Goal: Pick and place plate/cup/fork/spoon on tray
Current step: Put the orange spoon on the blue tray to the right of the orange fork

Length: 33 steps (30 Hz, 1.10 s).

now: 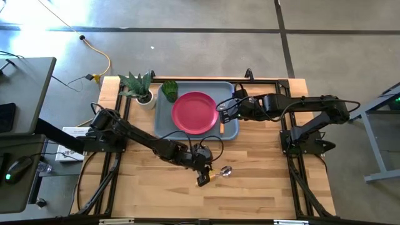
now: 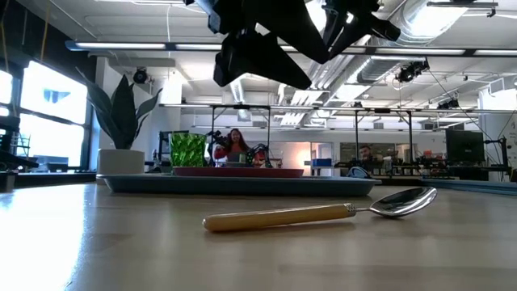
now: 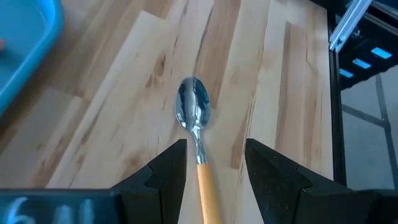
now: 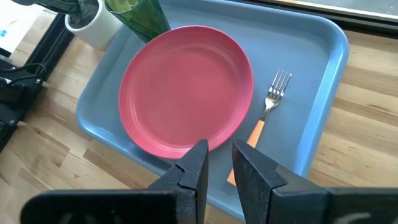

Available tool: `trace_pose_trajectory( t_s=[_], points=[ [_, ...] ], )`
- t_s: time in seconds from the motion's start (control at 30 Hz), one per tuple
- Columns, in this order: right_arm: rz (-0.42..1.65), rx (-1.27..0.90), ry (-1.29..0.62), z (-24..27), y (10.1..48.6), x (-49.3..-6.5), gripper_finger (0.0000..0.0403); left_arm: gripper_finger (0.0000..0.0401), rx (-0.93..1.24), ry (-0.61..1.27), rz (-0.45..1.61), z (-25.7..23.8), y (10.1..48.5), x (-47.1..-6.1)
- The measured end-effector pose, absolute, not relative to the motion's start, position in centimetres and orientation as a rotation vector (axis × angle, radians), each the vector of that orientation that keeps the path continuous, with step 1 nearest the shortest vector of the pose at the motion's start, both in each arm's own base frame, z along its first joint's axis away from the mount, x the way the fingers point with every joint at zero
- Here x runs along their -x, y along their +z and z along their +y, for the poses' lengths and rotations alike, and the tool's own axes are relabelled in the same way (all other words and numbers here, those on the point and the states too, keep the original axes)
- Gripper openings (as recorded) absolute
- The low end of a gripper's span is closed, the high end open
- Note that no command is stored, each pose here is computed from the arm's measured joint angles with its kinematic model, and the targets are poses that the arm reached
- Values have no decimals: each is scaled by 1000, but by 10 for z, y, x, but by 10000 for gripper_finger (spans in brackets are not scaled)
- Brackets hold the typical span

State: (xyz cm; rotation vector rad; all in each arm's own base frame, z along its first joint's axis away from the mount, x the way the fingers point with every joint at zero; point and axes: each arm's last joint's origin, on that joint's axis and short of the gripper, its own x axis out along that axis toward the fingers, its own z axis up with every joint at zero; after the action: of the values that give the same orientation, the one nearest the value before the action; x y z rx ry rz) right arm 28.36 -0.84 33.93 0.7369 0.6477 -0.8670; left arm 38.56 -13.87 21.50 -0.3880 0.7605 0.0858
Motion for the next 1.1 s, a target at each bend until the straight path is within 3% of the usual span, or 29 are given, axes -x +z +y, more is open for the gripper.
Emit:
trace_pose_trajectory(
  t_s=[0.47,1.1],
  points=[
    [648,-736,-866,-8,339,-283,64,154,401,86,766,-157,210,-380],
    [646,-744,-867,-8,340,-283,64,154,298,139,907,-175,141,-385]
  ],
)
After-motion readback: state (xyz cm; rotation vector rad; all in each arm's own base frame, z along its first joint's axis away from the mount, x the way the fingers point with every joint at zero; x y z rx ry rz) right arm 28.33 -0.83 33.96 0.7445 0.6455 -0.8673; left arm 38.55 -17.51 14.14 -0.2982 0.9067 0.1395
